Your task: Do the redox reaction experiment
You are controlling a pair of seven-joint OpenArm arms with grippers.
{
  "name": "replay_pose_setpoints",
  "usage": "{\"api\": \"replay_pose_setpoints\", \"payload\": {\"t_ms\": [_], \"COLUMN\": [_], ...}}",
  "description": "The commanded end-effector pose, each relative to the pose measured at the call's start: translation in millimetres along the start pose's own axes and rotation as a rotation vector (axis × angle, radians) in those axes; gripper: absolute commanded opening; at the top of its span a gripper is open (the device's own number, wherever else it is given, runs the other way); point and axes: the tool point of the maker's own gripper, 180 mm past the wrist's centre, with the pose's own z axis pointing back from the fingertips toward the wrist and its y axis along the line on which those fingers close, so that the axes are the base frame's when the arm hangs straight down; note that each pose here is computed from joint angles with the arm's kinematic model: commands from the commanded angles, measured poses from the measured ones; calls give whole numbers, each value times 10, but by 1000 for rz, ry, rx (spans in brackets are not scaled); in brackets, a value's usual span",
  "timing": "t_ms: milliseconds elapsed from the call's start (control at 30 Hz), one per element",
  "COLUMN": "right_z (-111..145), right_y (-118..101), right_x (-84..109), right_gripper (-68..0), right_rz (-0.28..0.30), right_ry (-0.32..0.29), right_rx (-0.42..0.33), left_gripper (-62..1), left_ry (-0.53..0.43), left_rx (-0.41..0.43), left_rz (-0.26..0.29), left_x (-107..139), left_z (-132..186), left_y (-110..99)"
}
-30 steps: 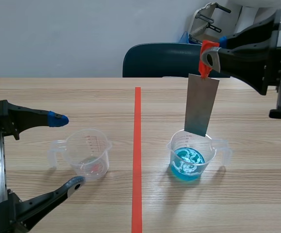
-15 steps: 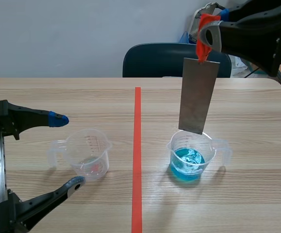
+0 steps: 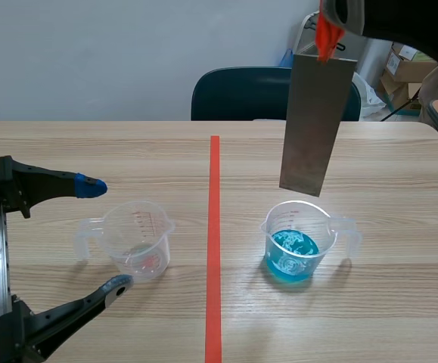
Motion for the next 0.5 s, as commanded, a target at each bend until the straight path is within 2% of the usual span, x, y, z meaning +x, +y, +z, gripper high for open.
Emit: {"api": "replay_pose_setpoints", "payload": {"t_ms": [0, 467], "right_z": [13, 16], "right_y": [1, -3], "right_x": [123, 116], "right_gripper": [-665, -665], "right_rz": [24, 26], "right_ry": [-30, -22], "right_rx": [7, 6], "left_gripper": [14, 14], "left_ry": [-43, -43], "left_rx": [7, 7], "left_rz": [-6, -7], "left_x": [107, 107], "left_z": [-27, -27], "left_y": [20, 21]}}
